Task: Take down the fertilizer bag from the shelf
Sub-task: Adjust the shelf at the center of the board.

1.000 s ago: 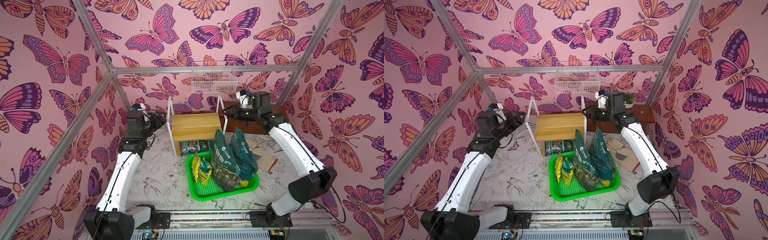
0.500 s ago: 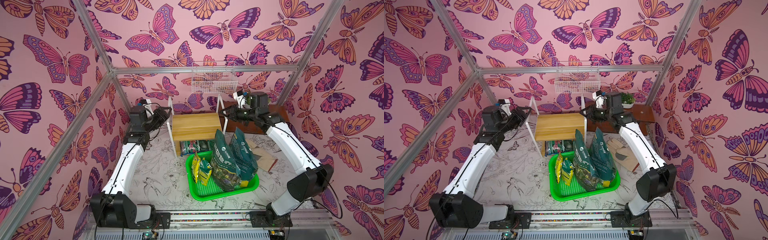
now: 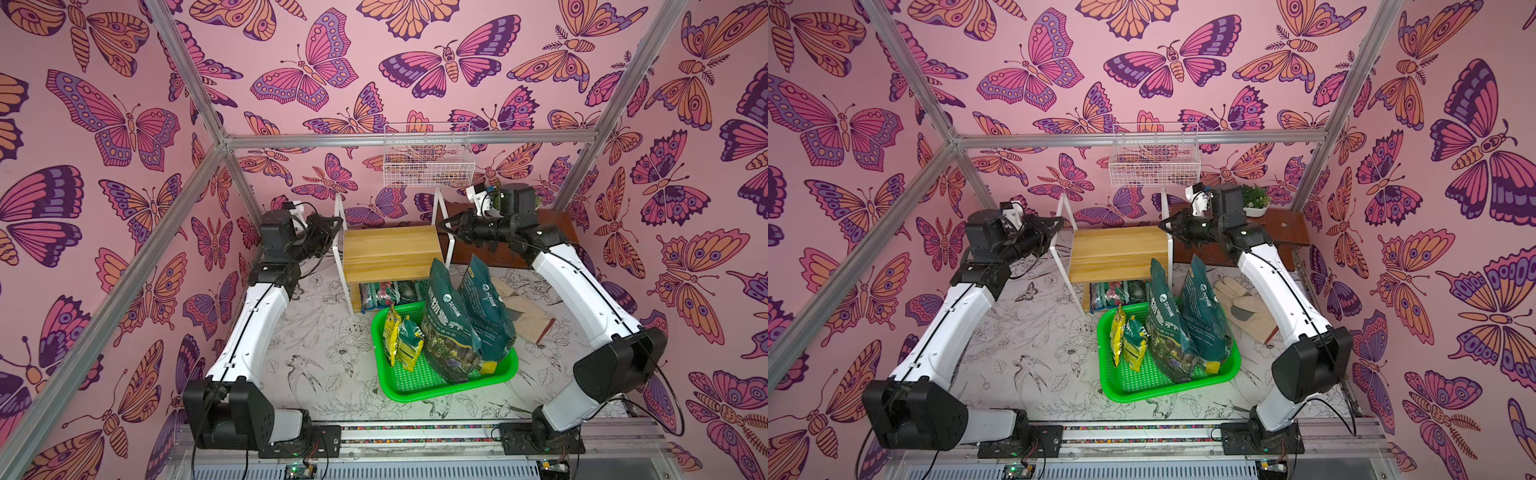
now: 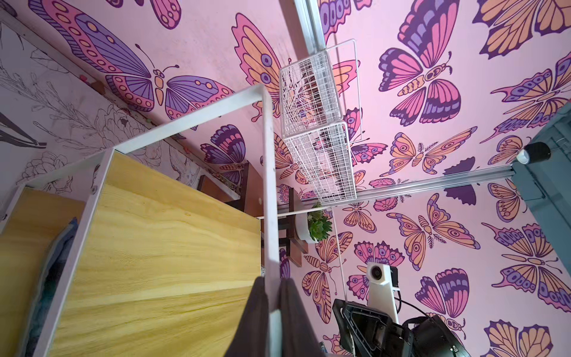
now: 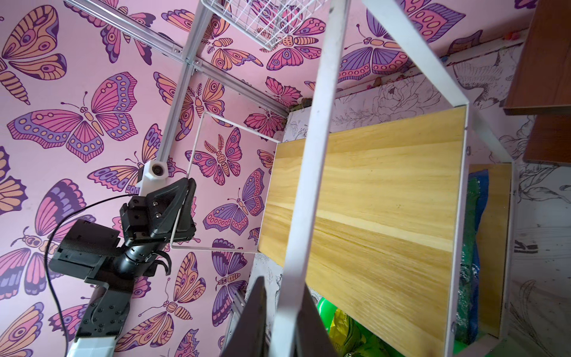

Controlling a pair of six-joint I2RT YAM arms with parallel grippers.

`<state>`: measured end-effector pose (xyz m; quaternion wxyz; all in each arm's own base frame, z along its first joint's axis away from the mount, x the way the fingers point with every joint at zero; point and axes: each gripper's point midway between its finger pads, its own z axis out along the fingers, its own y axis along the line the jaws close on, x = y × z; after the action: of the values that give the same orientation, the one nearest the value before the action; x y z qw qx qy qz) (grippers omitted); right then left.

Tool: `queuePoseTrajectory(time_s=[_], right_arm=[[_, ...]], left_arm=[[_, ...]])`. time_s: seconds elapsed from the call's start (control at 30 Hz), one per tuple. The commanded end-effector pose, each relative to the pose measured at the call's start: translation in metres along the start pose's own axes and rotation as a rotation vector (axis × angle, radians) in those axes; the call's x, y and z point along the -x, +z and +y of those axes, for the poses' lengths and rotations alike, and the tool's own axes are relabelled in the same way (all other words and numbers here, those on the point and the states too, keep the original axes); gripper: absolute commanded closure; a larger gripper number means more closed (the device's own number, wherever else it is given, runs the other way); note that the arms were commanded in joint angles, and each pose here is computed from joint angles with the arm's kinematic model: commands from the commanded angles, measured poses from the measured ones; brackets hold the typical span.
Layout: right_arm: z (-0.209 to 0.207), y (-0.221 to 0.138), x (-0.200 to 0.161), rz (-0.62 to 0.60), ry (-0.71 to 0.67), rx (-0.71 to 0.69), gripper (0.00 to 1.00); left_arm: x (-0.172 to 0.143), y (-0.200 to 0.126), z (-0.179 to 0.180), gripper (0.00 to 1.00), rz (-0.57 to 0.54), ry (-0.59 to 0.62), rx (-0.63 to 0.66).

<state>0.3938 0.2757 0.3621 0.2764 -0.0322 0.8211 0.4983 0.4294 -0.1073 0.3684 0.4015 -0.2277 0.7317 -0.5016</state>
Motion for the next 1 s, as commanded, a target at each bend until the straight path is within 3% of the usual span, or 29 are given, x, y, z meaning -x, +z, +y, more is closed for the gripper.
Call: queuePoseTrajectory(time_s=[0.0, 0.4, 0.57, 0.97], right_arm=[[0.013, 0.01, 0.007, -0.001, -0.116, 0.053, 1.0], [0.042, 0.039, -0.003, 0.06, -0.156, 0.117, 1.0], [0.05, 0.042, 0.005, 0.031, -0.159, 0.133, 1.0], [0.073, 0.077, -0.006, 0.117, -0.187, 0.172, 1.0]], left_arm=[[0.005, -0.02, -0.03, 1.0, -0.06, 0.235, -0.087], [0.019, -0.085, -0.06, 1.0, -0.243, 0.432, 0.019], [0.024, -0.09, -0.072, 1.0, -0.254, 0.453, 0.018], [0.042, -0.116, -0.094, 1.0, -0.351, 0.479, 0.017]])
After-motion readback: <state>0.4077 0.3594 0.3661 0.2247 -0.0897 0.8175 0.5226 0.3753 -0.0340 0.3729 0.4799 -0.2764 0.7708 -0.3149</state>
